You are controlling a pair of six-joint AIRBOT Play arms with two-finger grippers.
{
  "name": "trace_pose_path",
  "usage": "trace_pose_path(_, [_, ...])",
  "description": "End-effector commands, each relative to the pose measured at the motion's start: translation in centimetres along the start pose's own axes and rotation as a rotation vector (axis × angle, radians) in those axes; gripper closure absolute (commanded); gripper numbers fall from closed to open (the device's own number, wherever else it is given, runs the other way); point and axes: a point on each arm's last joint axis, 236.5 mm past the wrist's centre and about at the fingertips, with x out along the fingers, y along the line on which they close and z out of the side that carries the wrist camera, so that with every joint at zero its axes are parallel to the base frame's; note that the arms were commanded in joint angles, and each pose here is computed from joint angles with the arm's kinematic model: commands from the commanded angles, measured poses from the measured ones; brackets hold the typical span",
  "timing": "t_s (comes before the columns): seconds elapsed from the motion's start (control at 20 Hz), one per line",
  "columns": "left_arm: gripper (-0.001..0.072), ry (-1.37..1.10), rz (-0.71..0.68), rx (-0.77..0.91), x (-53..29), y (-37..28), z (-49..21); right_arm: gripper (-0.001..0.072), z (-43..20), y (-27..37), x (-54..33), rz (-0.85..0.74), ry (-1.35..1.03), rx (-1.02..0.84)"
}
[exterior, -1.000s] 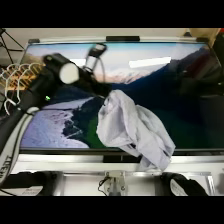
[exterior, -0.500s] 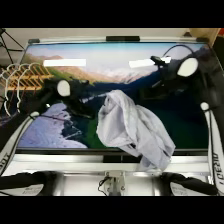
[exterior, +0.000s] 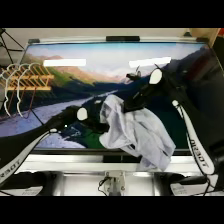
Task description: Fold the shirts.
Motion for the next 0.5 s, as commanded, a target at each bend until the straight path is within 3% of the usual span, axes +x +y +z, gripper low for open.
trace_pose_path(0.0, [0.0649, -0.063, -0.017, -0.001, 0.2, -0.3, 1.4, 0.0632, 0.0, 1.8, 1.0, 0.081, 0.017, -0.004])
trace_pose_path(0.25, [0.0651, -0.210, 0.023, 0.043, -5.5, 1.7, 5.6, 0.0632, 0.7, 3.1, -0.8, 0.098, -0.041, -0.055])
trace_pose_path(0.45, [0.0652, -0.540, 0.074, 0.061, -19.8, 3.2, 13.3, 0.0632, 5.9, 2.7, -8.6, -0.108, -0.291, -0.212])
